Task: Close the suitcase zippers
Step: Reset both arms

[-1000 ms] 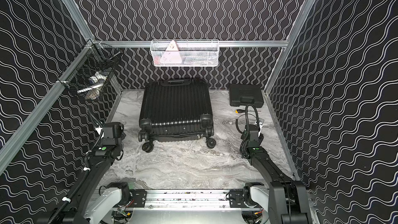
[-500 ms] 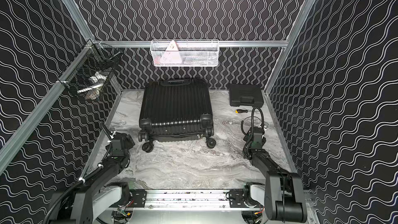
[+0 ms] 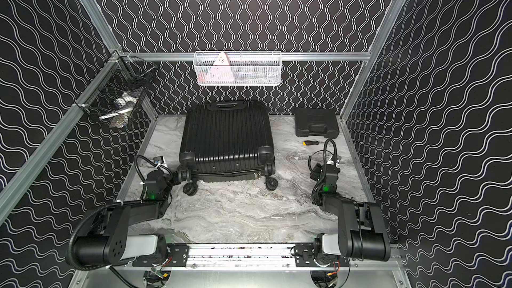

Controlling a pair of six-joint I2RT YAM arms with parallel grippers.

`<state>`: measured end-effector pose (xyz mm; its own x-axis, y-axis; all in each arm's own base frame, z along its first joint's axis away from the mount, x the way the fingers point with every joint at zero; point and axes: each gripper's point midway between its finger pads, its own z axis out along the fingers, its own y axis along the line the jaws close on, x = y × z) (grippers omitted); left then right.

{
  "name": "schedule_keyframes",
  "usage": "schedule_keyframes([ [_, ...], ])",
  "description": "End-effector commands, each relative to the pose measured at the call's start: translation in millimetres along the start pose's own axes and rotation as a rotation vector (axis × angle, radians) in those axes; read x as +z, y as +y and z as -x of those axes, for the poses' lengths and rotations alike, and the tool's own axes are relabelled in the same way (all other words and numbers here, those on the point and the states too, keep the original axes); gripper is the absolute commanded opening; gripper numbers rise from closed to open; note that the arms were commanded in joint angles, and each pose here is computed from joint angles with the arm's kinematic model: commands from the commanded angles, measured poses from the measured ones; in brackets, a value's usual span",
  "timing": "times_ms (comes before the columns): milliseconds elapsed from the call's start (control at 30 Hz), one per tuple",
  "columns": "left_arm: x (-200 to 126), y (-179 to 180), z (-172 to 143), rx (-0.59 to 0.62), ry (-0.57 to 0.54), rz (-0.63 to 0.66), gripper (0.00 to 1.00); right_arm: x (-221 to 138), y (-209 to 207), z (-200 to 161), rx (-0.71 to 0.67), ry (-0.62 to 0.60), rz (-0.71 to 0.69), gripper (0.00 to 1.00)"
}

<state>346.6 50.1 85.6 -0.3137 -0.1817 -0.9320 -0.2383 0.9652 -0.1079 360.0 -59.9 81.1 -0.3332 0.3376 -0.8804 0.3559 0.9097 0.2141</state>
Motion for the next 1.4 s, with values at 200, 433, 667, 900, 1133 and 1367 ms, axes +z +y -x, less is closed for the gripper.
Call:
schedule_keyframes([
  [200,4.2,-23.9,10.3,0.045,-0.201,-0.149,0.99,9.6,17.2,19.8,-0.062,-0.142,0.092,0.61],
  [433,19.5,-25.4,7.5,0.055,-0.129,-0.119,0.99,24.8,24.6,6.1,-0.092,-0.13,0.137,0.71],
  [667,41.0,-47.6,1.8,0.15,-0.027,-0.105,0.99,33.3,27.6,3.6,-0.106,-0.073,0.125,1.0],
  [900,38.8,-44.0,3.0,0.141,-0.039,-0.086,0.99,33.2,26.7,1.4,-0.108,-0.06,0.122,1.0],
  [1133,39.2,-43.5,2.7,0.141,-0.036,-0.083,0.99,33.8,28.2,2.5,-0.112,-0.061,0.127,1.0],
  [1367,40.1,-45.0,2.2,0.147,-0.032,-0.085,0.99,34.1,29.0,2.3,-0.114,-0.058,0.131,1.0],
])
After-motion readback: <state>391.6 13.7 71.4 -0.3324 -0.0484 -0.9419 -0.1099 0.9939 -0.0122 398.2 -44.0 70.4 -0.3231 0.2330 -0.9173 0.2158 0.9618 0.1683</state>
